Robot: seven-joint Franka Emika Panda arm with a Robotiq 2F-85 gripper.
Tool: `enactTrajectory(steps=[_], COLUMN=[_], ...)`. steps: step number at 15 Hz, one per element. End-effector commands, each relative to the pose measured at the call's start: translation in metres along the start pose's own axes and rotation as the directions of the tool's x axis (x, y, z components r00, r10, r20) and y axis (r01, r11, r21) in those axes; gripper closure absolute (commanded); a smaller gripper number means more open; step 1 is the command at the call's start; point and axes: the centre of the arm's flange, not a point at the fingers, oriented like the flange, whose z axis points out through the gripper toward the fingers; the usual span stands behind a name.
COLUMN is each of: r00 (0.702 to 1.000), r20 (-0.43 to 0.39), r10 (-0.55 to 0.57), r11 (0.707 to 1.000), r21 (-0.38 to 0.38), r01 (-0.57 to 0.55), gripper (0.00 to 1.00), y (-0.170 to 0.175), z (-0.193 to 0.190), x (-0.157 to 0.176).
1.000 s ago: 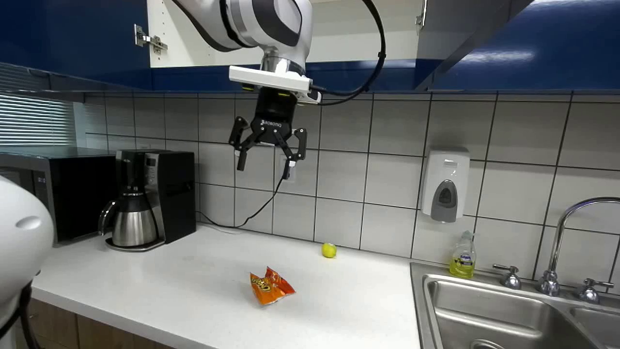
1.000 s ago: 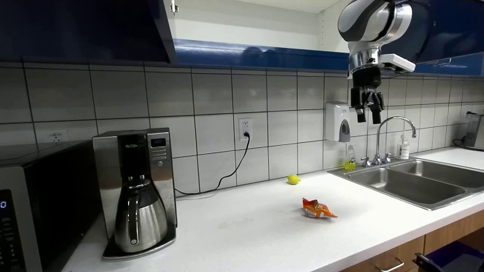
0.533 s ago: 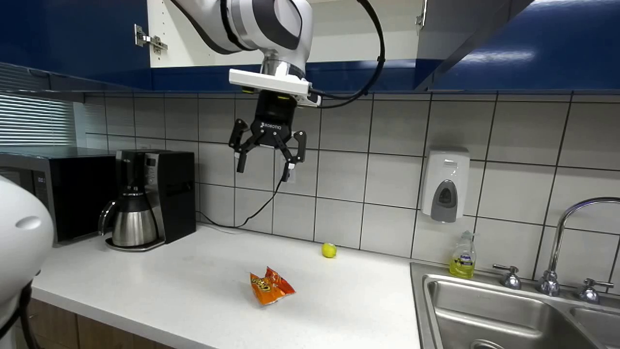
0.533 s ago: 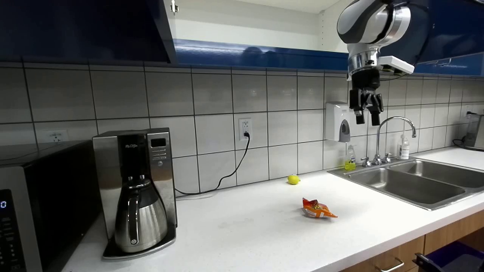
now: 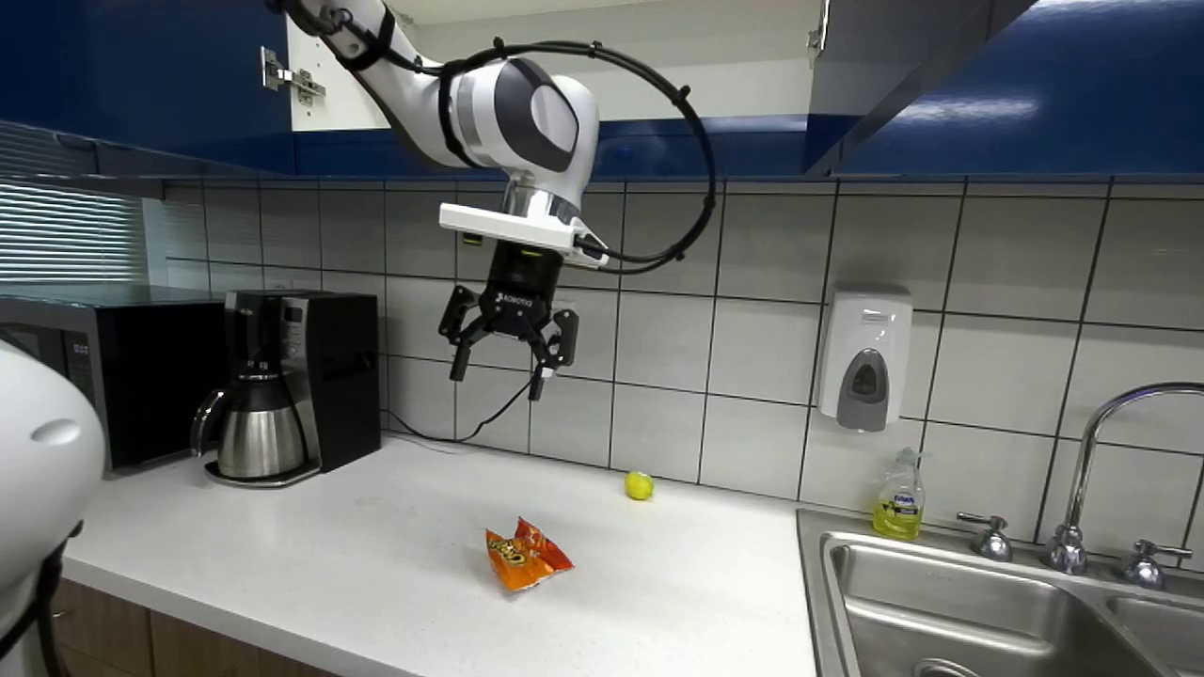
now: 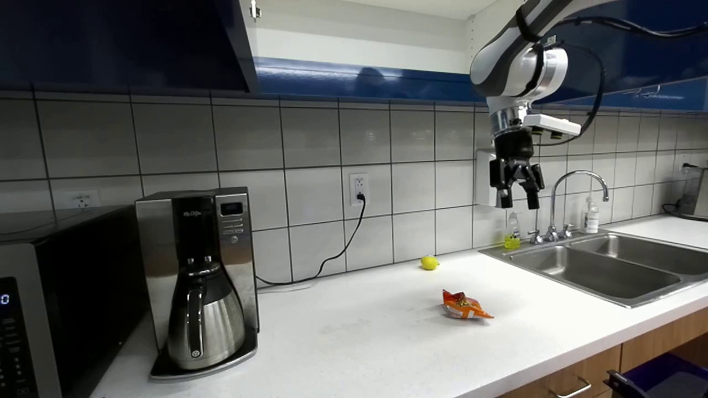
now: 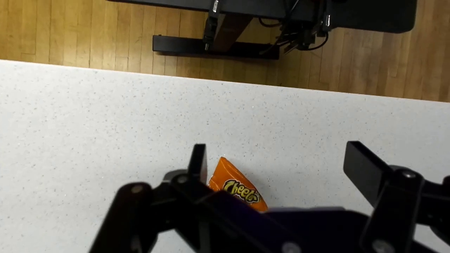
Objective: Put the orange packet in the top cabinet
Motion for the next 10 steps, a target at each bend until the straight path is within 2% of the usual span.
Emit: enactTrajectory(steps=[1,4,8,10], r00=[0.996,0.985,0.954,0.944], r20=[0.001,-0.001,-0.023,-0.029], r10=[0.093,0.174,0.299,0.328], r11=[0.996,0.984,0.953,0.943], r21=[-0.007,-0.028,-0.045,-0.043], r01=[-0.093,-0.174,-0.300,-0.329], gripper=[0.00,0.00,0.00,0.00], y=[-0.012,-0.011,0.000,0.007], z=[0.022,0.045,0.076,0.090], x=[0.029,0.050,0.073,0.083])
